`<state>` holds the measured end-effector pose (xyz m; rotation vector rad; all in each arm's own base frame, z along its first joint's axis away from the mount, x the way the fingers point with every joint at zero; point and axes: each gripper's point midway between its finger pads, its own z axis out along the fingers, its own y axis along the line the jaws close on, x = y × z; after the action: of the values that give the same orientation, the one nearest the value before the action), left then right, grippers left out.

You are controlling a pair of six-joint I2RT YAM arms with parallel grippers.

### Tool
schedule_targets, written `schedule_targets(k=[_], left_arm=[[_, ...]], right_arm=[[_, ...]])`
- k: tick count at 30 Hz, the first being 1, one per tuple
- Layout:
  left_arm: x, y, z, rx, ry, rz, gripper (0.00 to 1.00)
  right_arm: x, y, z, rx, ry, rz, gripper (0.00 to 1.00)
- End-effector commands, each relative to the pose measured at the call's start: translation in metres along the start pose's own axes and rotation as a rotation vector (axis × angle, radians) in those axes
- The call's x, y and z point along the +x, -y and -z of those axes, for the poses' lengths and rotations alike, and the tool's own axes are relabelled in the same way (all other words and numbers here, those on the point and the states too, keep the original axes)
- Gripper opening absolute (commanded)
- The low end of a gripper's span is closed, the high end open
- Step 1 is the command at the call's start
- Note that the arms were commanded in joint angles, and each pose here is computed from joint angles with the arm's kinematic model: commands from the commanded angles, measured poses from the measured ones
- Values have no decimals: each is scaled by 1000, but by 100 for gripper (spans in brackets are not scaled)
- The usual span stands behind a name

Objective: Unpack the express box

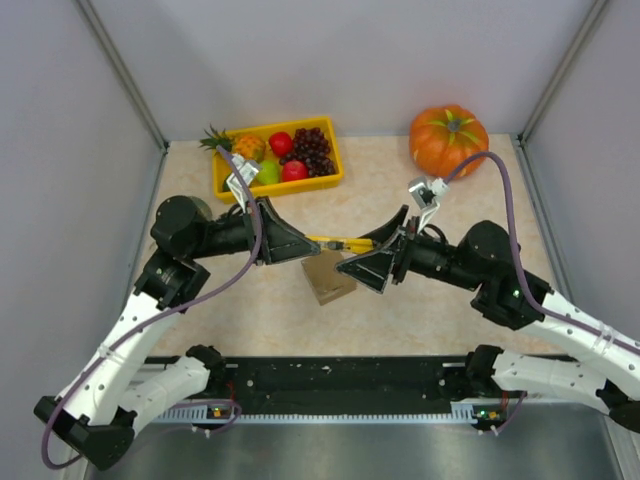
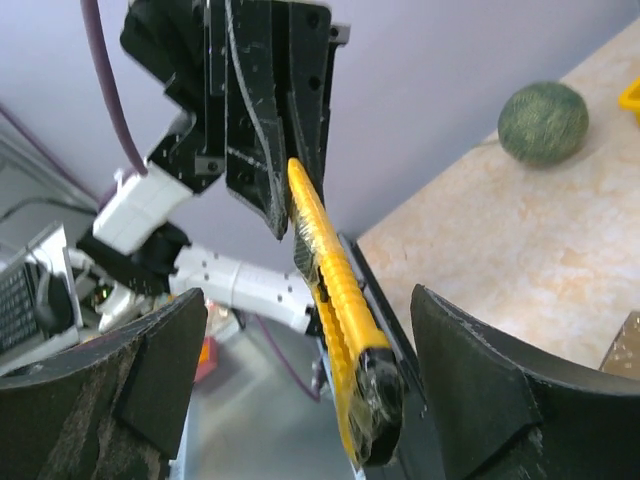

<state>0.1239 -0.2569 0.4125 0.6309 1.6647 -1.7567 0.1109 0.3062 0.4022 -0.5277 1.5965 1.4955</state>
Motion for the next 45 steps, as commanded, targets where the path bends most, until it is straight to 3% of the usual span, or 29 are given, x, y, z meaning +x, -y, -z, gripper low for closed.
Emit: schedule_targets(k=[1,5,9,13,22,24,27,30,32,33,35,36,42,45], left_arm=[[-30,8,2,-38,170,-14,0],[-36,9,6,-35,251,-8,0],[-36,6,6,-23,275,11,0],[-36,4,7,-31,287,10,0],[-36,1,6,-48,281,-1,0],[-36,0,6,-56,277,1,0],[-35,-1,6,-61,273,2,0],[-35,-2,6,-64,272,1,0],[-35,-3,6,-67,271,5,0],[-34,-2,6,-66,270,4,0],[-34,-4,5,-69,268,11,0],[-34,-4,6,-70,267,10,0],[-30,-9,5,-86,251,27,0],[-26,-16,6,-119,236,33,33]], right_arm=[[-58,-20,0,-65,295,-15,81],[-78,-26,-5,-85,390,-54,79],[-81,-29,-22,-95,364,-56,71],[-85,-35,-30,-108,341,-58,52],[-77,-37,-31,-117,293,-68,31],[-73,-36,-31,-105,271,-67,31],[-70,-38,-28,-113,253,-62,40],[-68,-37,-26,-105,244,-61,41],[-67,-37,-24,-107,244,-59,35],[-68,-38,-23,-107,247,-59,24],[-68,-38,-22,-107,249,-57,13],[-69,-38,-22,-108,251,-54,2],[-66,-31,-21,-66,241,-54,0],[-65,-21,-17,-6,240,-59,0]])
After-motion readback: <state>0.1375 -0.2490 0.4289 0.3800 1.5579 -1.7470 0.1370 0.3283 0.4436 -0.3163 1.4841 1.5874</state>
